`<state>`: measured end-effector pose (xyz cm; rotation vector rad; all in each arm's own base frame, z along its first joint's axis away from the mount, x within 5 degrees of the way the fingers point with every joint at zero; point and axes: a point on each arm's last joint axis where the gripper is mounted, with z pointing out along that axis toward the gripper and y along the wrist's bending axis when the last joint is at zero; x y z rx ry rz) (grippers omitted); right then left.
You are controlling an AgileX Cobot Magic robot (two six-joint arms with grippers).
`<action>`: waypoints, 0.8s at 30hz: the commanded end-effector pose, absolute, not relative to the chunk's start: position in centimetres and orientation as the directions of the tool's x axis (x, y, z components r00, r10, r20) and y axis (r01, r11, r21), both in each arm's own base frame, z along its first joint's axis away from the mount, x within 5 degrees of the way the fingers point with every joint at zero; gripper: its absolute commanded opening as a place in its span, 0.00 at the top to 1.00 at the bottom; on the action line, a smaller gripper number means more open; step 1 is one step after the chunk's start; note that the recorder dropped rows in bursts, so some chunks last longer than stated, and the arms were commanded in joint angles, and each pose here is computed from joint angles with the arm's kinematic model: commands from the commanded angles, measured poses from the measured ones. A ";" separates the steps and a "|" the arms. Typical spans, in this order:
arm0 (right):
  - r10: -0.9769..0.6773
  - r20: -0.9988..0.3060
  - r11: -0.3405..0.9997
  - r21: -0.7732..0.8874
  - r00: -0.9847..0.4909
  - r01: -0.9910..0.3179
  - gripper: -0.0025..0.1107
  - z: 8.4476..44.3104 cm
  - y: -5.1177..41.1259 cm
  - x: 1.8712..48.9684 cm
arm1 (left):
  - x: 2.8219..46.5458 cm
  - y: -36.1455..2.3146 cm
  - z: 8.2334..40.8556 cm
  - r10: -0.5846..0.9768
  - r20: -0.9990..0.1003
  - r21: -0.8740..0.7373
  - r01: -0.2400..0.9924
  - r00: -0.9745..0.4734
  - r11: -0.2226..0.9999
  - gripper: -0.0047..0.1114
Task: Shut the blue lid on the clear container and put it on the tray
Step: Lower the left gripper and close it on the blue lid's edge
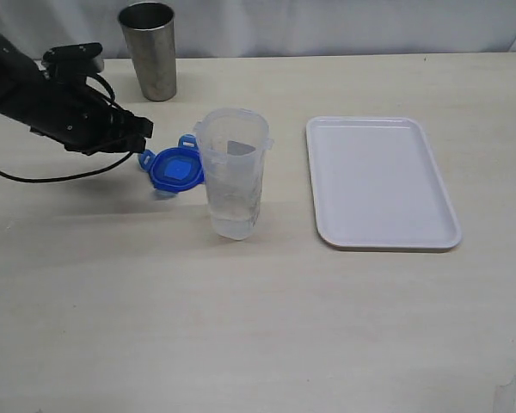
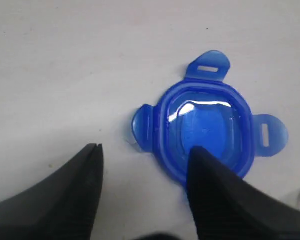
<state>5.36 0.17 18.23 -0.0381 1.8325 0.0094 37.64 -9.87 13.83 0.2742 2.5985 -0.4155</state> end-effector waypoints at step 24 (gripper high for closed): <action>-0.027 -0.967 0.999 -0.022 -0.254 -0.024 0.93 18.2 0.1 5.3 | 40.3 -11.1 9.5 0.206 -0.530 -0.255 0.386 -0.823 0.887 0.67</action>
